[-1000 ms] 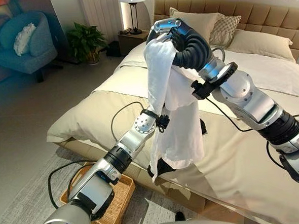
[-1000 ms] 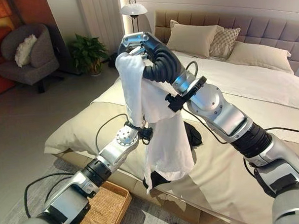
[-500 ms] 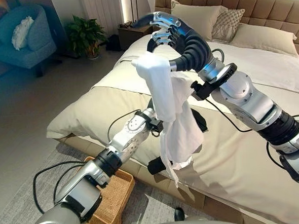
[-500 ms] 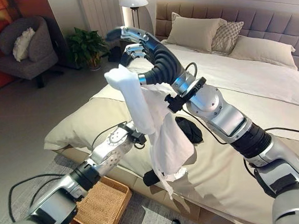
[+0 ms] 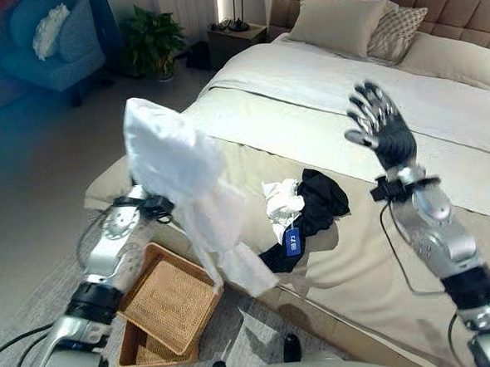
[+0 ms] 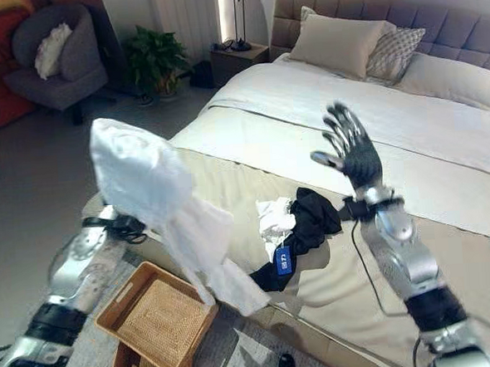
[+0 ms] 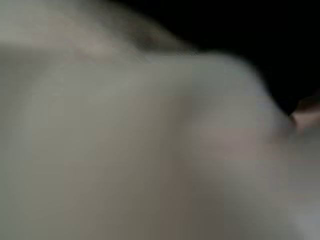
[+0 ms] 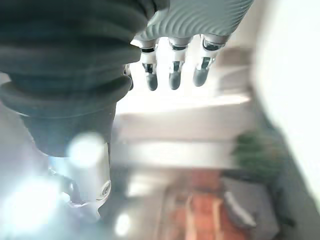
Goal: Pick up clothes into the bucket
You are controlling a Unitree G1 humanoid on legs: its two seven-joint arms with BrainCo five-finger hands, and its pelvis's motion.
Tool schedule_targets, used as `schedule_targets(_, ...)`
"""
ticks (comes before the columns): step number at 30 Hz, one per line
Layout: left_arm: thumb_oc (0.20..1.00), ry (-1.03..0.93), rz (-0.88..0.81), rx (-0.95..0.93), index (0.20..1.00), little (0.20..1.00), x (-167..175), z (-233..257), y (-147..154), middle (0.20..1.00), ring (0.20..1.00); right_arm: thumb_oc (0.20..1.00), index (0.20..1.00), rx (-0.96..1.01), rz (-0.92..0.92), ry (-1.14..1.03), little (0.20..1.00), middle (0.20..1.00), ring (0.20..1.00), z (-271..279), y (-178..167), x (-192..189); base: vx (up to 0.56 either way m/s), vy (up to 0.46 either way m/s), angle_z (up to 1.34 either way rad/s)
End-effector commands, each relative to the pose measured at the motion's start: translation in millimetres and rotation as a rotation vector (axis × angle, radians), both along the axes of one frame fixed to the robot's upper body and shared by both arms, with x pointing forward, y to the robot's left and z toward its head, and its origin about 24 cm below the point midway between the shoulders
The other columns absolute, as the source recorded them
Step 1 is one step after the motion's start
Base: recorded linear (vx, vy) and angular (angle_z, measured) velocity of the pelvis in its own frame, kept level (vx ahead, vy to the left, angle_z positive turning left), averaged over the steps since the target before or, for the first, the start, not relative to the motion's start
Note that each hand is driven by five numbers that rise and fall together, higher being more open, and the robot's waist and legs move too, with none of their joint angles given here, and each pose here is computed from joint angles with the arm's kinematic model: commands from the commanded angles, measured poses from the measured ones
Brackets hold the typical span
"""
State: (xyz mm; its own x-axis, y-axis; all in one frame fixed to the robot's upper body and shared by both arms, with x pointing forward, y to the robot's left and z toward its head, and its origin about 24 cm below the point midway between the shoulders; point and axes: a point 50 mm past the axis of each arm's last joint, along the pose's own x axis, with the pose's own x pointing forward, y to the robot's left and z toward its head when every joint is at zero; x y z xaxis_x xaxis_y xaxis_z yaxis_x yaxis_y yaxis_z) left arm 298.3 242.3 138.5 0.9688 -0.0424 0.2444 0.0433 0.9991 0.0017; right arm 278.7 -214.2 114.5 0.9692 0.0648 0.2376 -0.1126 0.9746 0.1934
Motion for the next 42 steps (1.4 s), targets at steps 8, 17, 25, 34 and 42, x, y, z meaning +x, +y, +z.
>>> schedule_targets(8,0.200,-0.375,0.305,0.272,0.200,0.200,-32,75,61,0.200,0.200,1.000,1.000,-0.076,-0.292,0.513,1.000,1.000,1.000,-142,-32,-58,-0.07,0.021,0.11)
schedule_targets(17,0.200,-0.297,0.420,0.209,0.200,0.200,-30,50,80,0.200,0.200,1.000,1.000,-0.374,-0.319,0.874,1.000,1.000,1.000,-207,-48,-98,-0.08,0.030,0.07)
schedule_targets(25,0.200,-0.222,0.476,0.186,0.200,0.200,-12,34,81,0.200,0.200,1.000,1.000,-0.453,-0.312,0.890,1.000,1.000,1.000,-208,-54,-97,-0.07,0.028,0.03)
schedule_targets(34,0.200,-0.220,0.593,0.163,0.200,0.200,15,45,85,0.200,0.200,1.000,1.000,-0.437,-0.320,0.725,1.000,1.000,1.000,-184,-44,-65,-0.12,0.024,-0.08)
schedule_targets(42,0.200,-0.285,0.636,0.184,0.200,0.200,34,81,81,0.200,0.200,1.000,1.000,-0.397,-0.347,0.526,1.000,1.000,1.000,-151,-34,-36,-0.08,-0.003,0.04)
